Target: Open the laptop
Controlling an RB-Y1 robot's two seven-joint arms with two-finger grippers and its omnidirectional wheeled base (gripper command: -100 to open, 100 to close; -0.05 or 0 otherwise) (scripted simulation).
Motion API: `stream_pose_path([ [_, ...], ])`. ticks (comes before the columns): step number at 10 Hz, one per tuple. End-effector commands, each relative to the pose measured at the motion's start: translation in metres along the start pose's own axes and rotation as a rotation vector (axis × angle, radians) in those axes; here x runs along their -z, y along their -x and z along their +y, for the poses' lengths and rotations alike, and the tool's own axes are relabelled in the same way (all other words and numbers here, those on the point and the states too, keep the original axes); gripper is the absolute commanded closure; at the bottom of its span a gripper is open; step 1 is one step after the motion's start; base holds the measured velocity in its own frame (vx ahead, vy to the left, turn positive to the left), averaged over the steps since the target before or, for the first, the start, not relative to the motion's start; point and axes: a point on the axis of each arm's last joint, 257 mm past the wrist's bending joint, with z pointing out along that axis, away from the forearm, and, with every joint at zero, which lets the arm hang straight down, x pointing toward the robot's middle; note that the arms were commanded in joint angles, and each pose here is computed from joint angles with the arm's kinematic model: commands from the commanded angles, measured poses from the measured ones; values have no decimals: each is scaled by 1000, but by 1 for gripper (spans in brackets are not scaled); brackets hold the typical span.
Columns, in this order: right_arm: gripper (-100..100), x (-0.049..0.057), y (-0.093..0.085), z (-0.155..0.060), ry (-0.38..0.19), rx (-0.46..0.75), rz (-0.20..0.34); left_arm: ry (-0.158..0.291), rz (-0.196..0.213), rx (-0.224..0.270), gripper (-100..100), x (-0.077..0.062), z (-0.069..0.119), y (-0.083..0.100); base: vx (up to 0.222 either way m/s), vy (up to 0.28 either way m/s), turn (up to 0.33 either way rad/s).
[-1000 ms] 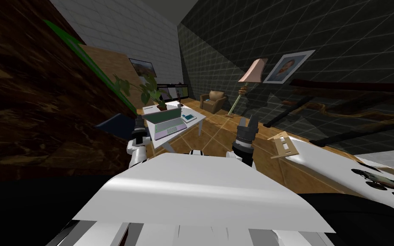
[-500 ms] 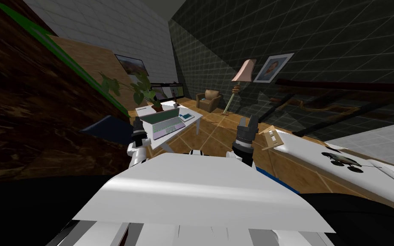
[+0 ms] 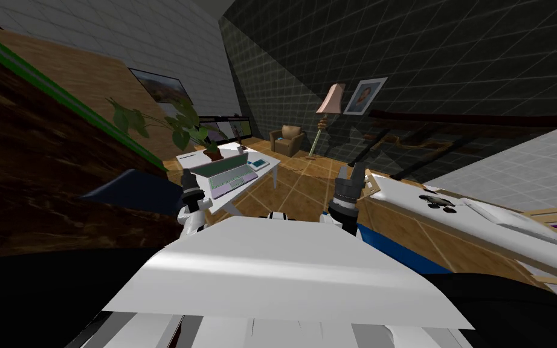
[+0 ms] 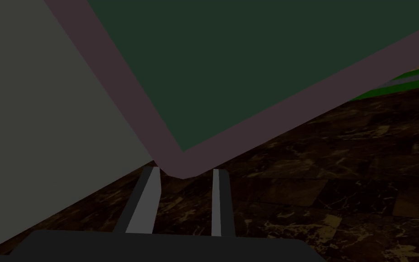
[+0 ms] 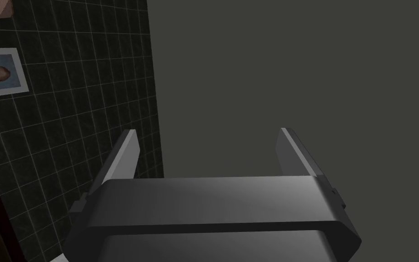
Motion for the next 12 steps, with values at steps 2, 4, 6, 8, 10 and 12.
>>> stream_pose_path([
  [2,0,0,0,0,0,0,0,-2,-72,-53,100,11,7,15,-42,7,-52],
  [4,0,0,0,0,0,0,0,31,-143,-89,100,24,25,36,-108,3,-325],
  [6,0,0,0,0,0,0,0,23,-176,-125,100,29,23,44,-43,-5,-41],
  [8,0,0,0,0,0,0,0,58,-253,-171,100,41,36,69,-114,-14,-319],
  [10,0,0,0,0,0,0,0,63,-285,-212,100,50,38,75,-35,8,-40],
  [12,0,0,0,0,0,0,0,106,-363,-272,100,66,50,100,-119,-7,-368],
])
